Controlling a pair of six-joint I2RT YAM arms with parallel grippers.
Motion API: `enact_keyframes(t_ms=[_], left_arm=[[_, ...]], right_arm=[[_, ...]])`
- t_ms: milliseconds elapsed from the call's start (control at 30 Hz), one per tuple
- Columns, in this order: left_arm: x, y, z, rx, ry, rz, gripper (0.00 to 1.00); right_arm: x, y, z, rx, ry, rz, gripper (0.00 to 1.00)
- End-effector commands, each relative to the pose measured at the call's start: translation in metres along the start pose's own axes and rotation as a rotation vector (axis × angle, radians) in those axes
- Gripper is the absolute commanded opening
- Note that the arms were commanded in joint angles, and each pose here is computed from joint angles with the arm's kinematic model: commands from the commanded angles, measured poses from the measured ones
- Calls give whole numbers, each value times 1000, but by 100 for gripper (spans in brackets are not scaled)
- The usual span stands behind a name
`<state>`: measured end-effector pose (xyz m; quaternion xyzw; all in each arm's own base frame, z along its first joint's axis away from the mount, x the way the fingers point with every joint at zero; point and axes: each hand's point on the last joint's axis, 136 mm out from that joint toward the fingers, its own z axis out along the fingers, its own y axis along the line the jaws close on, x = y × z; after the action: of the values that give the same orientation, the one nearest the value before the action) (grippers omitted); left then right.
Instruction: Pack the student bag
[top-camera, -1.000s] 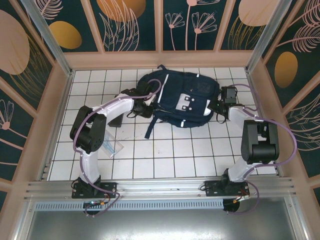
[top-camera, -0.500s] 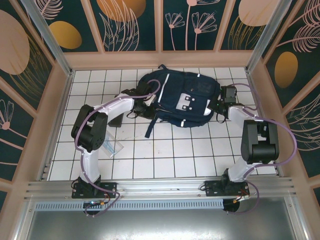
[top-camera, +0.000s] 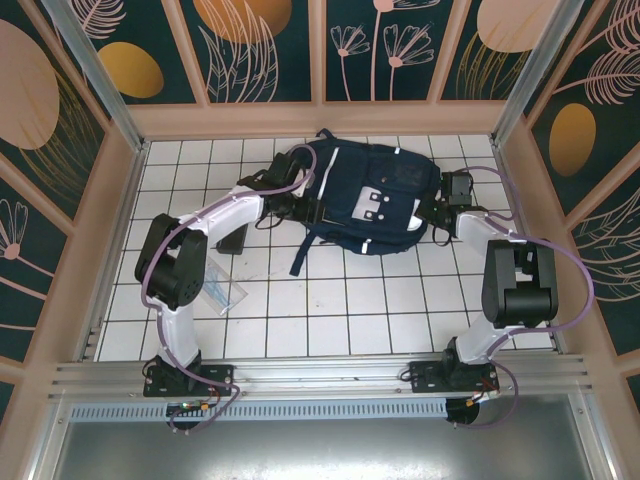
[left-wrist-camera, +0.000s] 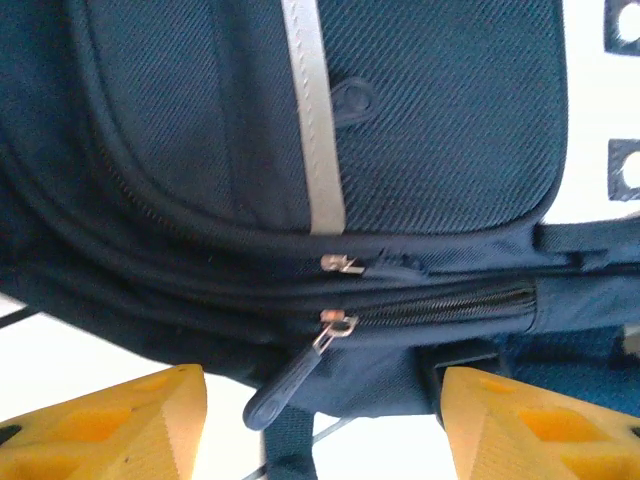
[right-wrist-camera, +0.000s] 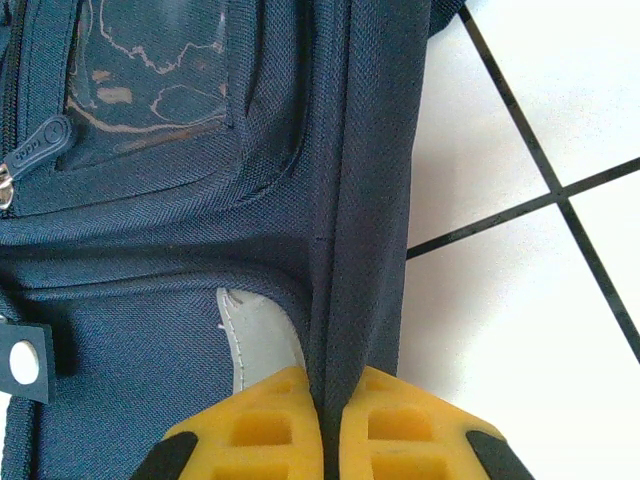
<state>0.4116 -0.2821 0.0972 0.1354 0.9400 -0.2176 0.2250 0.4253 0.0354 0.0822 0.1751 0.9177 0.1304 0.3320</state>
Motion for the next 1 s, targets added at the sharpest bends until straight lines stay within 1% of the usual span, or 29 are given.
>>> enact_keyframes(t_ms=[0, 167, 300, 400, 533, 633, 767, 867, 967], left_arm=[[2, 2, 24, 46, -6, -60, 59], [5, 12, 33, 4, -6, -60, 58], [13, 16, 38, -8, 27, -56, 58], [24, 17, 40, -3, 64, -58, 52], [40, 27, 38, -50, 108, -45, 37], [49, 32, 36, -73, 133, -36, 33], [57, 35, 36, -84, 156, -27, 33], [59, 40, 40, -107, 166, -16, 36], [62, 42, 46, -132, 186, 4, 37]], right_arm=[[-19, -5, -9, 52, -81, -33, 0], [-22, -4, -14, 50, -93, -39, 0], [-23, -4, -15, 49, -101, -38, 0], [-23, -3, -14, 46, -100, -37, 0], [-19, -5, -10, 49, -89, -34, 0], [-18, -5, -8, 46, -84, -29, 0], [-17, -5, -6, 43, -79, -24, 0], [-17, -3, -6, 39, -79, -25, 0], [-17, -3, -6, 39, -77, -24, 0]])
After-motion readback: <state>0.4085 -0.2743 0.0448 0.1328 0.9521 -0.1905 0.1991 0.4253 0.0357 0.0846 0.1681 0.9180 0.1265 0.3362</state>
